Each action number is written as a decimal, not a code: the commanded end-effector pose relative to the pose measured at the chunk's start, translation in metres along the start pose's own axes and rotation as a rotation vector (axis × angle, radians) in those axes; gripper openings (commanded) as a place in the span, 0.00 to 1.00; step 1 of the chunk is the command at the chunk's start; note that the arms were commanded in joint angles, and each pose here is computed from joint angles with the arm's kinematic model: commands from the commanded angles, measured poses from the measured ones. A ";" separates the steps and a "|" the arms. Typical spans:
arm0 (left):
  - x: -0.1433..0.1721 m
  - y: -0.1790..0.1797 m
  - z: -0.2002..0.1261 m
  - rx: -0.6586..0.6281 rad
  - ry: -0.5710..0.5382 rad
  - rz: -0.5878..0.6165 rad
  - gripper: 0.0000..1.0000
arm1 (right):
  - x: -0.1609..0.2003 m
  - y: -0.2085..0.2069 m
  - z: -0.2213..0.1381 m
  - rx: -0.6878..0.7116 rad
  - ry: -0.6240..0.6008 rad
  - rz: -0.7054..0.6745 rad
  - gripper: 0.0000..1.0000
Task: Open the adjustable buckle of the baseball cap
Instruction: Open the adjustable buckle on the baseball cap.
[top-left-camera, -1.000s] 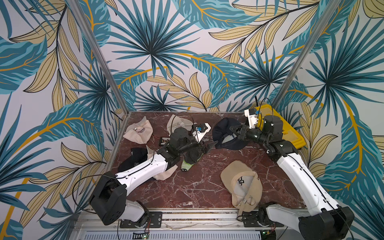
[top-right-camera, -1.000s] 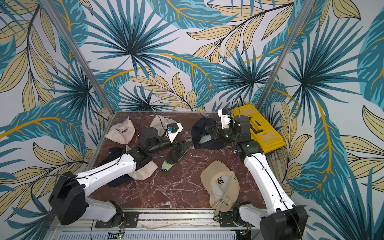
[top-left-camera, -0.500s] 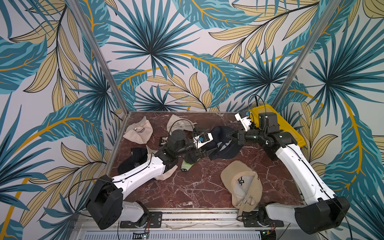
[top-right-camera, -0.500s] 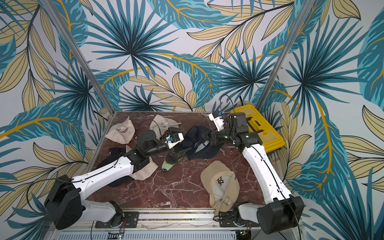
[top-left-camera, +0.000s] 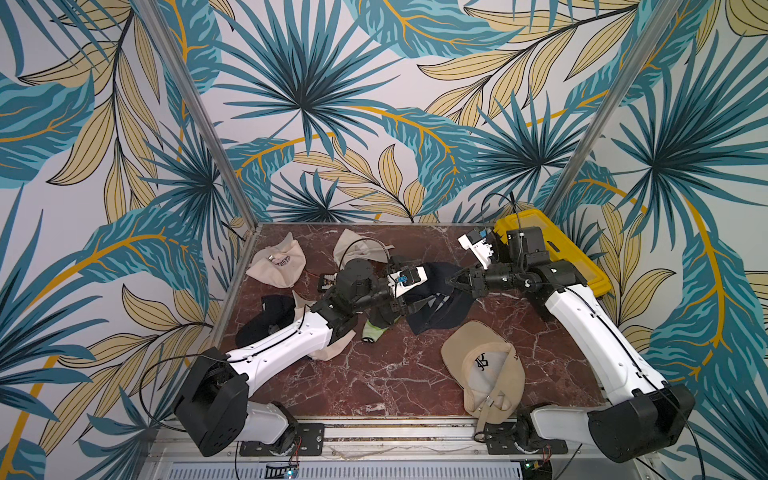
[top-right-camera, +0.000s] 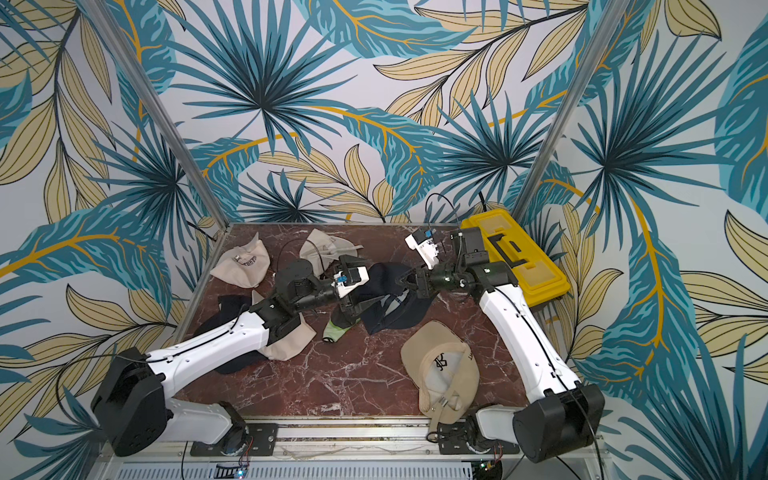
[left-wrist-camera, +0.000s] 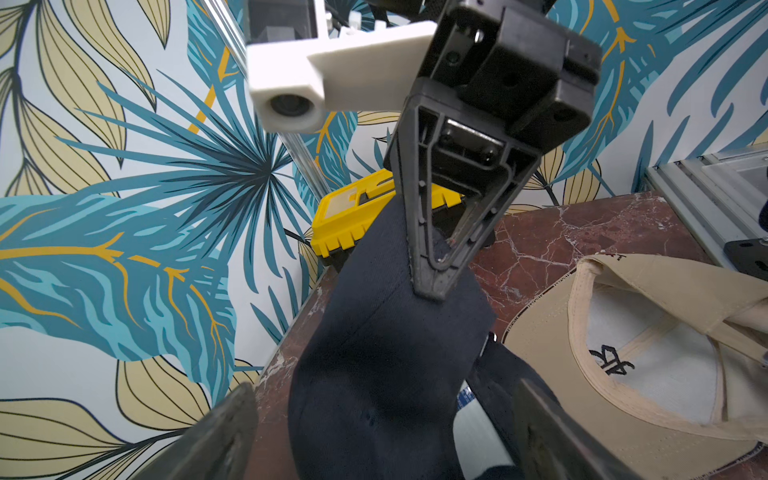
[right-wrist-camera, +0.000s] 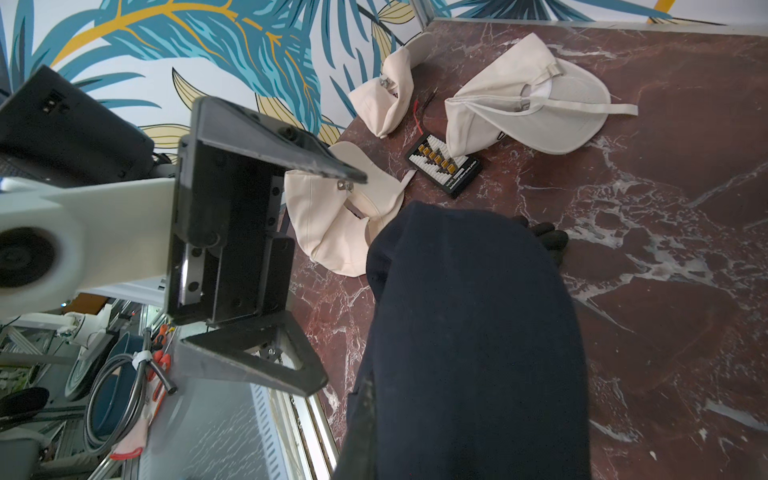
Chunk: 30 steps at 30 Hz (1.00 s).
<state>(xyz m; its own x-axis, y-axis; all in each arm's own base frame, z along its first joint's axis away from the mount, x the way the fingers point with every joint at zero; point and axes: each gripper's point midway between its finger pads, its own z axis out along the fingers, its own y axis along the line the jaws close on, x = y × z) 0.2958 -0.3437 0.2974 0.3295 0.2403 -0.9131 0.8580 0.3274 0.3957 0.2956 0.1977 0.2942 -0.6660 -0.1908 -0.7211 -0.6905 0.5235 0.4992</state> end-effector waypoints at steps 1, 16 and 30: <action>-0.010 0.005 0.007 0.009 -0.030 0.029 0.96 | 0.004 0.015 0.006 -0.056 0.038 -0.054 0.00; 0.000 -0.005 0.015 0.066 -0.027 0.032 0.12 | 0.001 0.018 0.024 -0.020 0.113 -0.105 0.00; 0.006 0.059 0.012 -0.271 0.046 -0.305 0.00 | 0.009 -0.016 0.010 0.227 -0.082 0.127 0.63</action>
<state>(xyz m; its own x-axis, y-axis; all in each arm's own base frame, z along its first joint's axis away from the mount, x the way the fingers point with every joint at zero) 0.3382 -0.3409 0.2929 0.1032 0.2192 -0.9702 0.8255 0.5253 0.2065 0.2962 0.2009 0.2788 -0.6881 -0.1604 -0.7077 -0.5990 0.6761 0.4291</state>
